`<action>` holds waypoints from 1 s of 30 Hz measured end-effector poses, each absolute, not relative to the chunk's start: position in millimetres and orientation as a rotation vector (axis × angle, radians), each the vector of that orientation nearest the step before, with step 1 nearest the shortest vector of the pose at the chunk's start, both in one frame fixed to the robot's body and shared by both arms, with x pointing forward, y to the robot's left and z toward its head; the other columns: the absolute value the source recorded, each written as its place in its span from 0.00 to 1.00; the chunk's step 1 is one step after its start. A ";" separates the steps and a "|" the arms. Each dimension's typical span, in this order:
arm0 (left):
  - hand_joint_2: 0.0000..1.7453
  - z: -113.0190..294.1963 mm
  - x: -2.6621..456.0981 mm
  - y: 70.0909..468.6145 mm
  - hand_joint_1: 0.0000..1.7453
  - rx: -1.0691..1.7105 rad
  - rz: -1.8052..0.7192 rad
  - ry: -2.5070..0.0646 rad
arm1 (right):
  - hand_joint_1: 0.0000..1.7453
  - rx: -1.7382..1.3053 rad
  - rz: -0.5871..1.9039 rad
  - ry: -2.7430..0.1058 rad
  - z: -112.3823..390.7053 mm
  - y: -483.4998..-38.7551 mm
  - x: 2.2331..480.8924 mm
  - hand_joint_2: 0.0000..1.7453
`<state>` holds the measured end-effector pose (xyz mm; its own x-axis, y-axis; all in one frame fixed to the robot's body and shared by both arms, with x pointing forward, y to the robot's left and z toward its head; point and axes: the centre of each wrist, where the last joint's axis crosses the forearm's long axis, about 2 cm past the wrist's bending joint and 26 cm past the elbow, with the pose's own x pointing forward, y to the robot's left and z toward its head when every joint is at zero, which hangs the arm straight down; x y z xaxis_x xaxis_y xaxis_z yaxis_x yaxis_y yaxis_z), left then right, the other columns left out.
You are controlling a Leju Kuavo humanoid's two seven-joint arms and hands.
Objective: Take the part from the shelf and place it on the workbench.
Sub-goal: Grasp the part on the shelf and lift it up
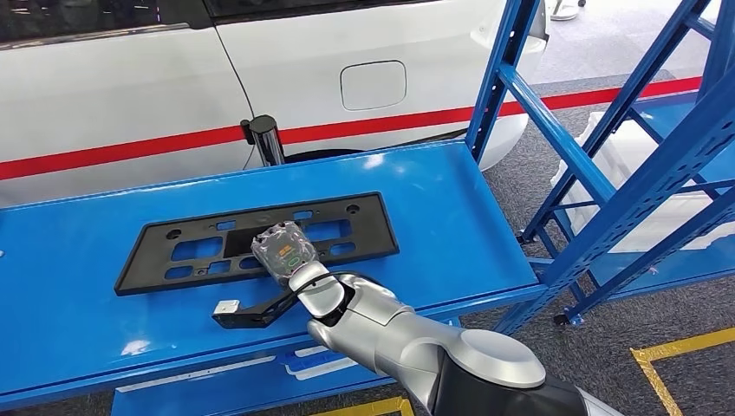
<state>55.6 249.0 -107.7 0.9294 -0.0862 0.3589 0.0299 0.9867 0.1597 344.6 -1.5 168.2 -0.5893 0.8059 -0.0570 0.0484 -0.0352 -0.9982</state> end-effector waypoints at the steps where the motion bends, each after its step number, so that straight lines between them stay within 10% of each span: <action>1: 0.00 -107.7 55.6 249.0 0.00 0.153 -0.060 -0.374 | 1.00 -0.904 1.682 -1.668 168.3 -1.5 344.6 1.00; 30: 0.00 -107.9 55.8 252.5 0.00 0.170 -0.068 -0.383 | 1.00 -0.685 1.185 -2.143 226.9 5.3 362.8 1.00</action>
